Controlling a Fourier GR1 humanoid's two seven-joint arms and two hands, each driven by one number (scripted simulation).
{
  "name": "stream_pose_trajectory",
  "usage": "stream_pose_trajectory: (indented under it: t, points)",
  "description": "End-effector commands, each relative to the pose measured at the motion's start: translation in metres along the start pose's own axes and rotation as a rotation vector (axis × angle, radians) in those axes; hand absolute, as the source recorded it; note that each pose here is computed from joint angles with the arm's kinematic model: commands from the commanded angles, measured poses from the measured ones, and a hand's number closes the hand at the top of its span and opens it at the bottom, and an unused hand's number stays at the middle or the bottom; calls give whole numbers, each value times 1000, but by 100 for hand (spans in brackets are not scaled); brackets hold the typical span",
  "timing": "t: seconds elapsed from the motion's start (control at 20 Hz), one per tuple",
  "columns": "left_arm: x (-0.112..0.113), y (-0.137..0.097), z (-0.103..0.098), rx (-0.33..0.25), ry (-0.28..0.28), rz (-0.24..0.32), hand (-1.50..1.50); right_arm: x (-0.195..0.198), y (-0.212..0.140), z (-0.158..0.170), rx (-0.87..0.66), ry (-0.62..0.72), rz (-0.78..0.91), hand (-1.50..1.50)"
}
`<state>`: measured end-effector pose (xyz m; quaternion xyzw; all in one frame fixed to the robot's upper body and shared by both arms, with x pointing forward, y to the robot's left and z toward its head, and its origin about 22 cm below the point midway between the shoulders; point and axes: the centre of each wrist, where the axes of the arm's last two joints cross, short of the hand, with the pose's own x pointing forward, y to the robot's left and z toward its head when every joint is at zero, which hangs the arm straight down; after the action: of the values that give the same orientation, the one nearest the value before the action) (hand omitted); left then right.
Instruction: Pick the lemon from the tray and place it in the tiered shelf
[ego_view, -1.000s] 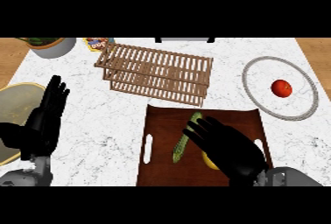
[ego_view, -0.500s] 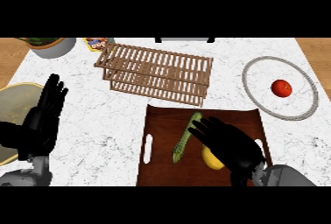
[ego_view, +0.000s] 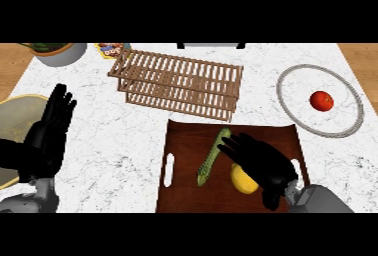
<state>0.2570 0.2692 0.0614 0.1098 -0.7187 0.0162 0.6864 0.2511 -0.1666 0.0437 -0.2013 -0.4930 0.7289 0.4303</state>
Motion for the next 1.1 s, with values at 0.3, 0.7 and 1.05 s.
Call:
stream_pose_trajectory:
  t: [0.3, 0.7, 1.05]
  points:
    - [-13, -7, 8, 6, -12, 16, 0, 10, 27, -32, -4, -50, -26, -150]
    - [-3, -9, 1, 1, 14, -7, 0, 0, 57, -34, 122, -14, 42, 150]
    - [-17, -17, 3, -6, -2, 18, 0, 0, 50, -56, -55, -123, 123, 150]
